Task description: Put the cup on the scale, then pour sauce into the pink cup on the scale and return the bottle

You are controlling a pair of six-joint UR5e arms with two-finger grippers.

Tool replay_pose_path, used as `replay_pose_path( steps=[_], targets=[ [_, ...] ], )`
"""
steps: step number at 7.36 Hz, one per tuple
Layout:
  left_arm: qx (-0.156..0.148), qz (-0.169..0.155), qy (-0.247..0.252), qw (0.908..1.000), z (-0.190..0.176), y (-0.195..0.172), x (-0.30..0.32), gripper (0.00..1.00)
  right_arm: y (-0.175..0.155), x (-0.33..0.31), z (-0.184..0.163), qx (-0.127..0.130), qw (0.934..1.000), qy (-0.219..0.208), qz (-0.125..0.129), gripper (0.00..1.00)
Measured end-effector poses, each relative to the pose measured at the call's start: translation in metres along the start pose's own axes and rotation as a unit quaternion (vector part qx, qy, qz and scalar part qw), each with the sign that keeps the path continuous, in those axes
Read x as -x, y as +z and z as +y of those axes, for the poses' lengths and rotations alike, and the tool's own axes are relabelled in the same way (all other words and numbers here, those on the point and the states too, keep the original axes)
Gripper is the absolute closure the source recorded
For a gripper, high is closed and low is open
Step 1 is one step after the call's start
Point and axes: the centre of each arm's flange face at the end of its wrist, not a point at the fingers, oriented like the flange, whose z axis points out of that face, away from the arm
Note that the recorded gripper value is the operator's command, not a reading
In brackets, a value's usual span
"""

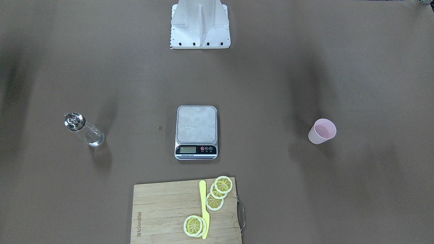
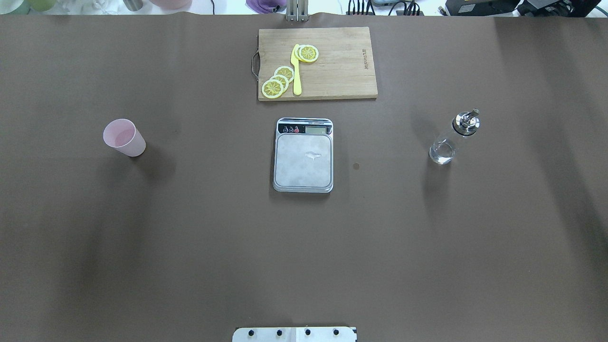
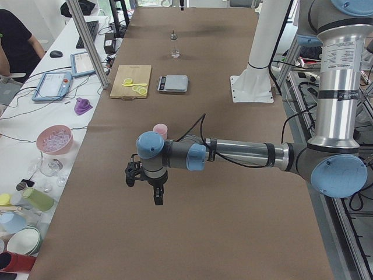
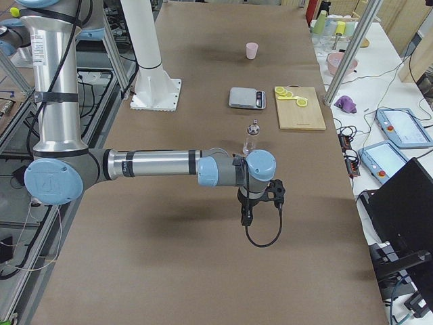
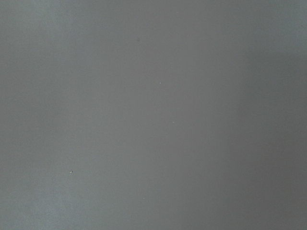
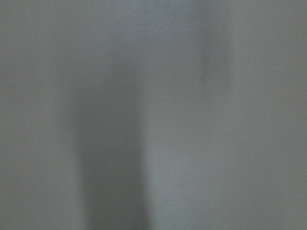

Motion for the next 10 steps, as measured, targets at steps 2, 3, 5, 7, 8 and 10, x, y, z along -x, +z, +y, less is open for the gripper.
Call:
replay_pose_path(
  steps=[2,3,5,7,8,10],
  targets=[
    [0.001,0.0,-0.001,1.0,0.0,0.0,0.0,0.02,-0.001,0.001,-0.001,-0.001,1.0,-0.001,0.0,0.0],
    [0.001,0.0,-0.002,1.0,-0.001,0.0,0.0,0.02,-0.001,0.001,-0.001,-0.001,1.0,-0.001,0.0,0.0],
    [-0.003,0.001,0.001,1.0,-0.005,-0.003,-0.004,0.02,-0.002,0.002,-0.001,-0.002,1.0,-0.002,0.0,0.0],
    [-0.005,0.005,0.002,1.0,-0.006,-0.004,-0.007,0.02,-0.003,0.003,-0.001,-0.003,1.0,-0.002,0.0,0.0],
    [-0.004,0.005,0.0,1.0,-0.007,-0.003,-0.006,0.02,-0.003,0.003,-0.001,-0.003,1.0,-0.002,0.0,0.0],
    [-0.008,0.004,0.006,0.9999,-0.011,-0.006,-0.011,0.02,-0.002,0.003,-0.001,-0.002,1.0,-0.002,0.0,0.0]
  ],
)
